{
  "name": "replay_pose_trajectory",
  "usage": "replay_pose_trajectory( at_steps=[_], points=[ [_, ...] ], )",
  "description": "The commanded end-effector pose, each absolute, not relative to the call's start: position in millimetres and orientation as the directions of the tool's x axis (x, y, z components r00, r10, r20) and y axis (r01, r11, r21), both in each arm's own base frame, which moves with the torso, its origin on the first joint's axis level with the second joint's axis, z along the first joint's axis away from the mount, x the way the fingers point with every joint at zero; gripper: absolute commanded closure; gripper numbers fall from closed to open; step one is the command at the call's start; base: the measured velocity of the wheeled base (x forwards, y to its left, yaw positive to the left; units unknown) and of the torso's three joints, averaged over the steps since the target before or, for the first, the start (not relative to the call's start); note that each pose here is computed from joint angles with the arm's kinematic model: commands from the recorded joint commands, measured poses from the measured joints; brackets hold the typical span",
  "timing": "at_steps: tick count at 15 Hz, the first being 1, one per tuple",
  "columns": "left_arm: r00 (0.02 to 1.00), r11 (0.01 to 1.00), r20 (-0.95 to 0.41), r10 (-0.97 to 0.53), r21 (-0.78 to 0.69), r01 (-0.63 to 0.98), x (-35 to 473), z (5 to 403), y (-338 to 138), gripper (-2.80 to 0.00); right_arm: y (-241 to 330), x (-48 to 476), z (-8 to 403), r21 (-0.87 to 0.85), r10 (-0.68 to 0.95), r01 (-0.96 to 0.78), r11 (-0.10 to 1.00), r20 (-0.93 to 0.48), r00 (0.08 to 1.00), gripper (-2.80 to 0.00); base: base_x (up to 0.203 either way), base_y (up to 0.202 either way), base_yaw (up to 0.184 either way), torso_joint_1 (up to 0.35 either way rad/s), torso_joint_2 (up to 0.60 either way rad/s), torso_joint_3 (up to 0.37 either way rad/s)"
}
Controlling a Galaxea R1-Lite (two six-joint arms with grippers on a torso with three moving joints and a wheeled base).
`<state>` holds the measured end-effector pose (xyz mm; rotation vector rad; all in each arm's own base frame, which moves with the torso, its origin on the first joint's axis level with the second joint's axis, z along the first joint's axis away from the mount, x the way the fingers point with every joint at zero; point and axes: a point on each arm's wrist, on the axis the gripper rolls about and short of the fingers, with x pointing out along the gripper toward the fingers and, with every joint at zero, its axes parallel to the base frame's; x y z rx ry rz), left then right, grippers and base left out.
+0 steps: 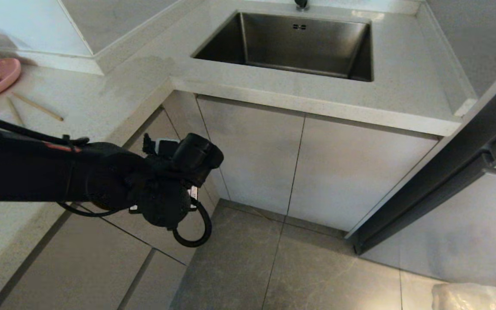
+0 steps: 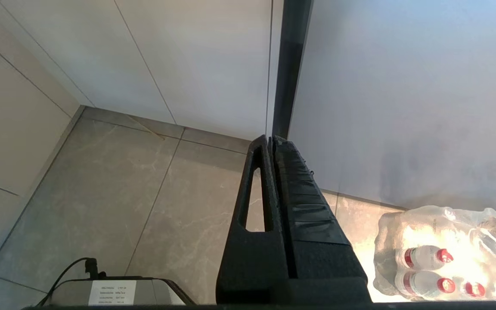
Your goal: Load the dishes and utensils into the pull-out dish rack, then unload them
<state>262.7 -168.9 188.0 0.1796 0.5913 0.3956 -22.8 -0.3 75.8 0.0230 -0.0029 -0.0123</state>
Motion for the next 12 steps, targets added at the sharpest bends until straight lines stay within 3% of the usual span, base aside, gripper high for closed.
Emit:
replay_pose_trajectory(
  at_steps=[1, 7, 9, 12],
  points=[
    [0.797, 0.96, -0.536, 0.279, 0.164, -0.226, 246, 211, -168, 0.0, 0, -23, 76, 0.023, -0.012, 0.012, 1.0, 0.002, 1.0, 0.0, 0.0, 0.0, 0.0, 0.0, 0.0, 0.0],
    [0.872, 0.992, -0.481, -0.09, -0.12, 0.036, 177, 281, -150, 0.0, 0, -23, 76, 0.023, -0.012, 0.012, 1.0, 0.003, 1.0, 0.0, 0.0, 0.0, 0.0, 0.0, 0.0, 0.0],
    [0.907, 0.977, -0.386, -0.169, -0.185, 0.104, 146, 311, -125, 0.0, 0, -23, 76, 0.023, -0.012, 0.012, 1.0, 0.002, 1.0, 0.0, 0.0, 0.0, 0.0, 0.0, 0.0, 0.0],
    [0.963, 0.974, -0.194, -0.189, -0.163, 0.159, 94, 347, -65, 0.0, 0, -23, 76, 0.023, -0.012, 0.012, 1.0, 0.002, 1.0, 0.0, 0.0, 0.0, 0.0, 0.0, 0.0, 0.0]
  ],
)
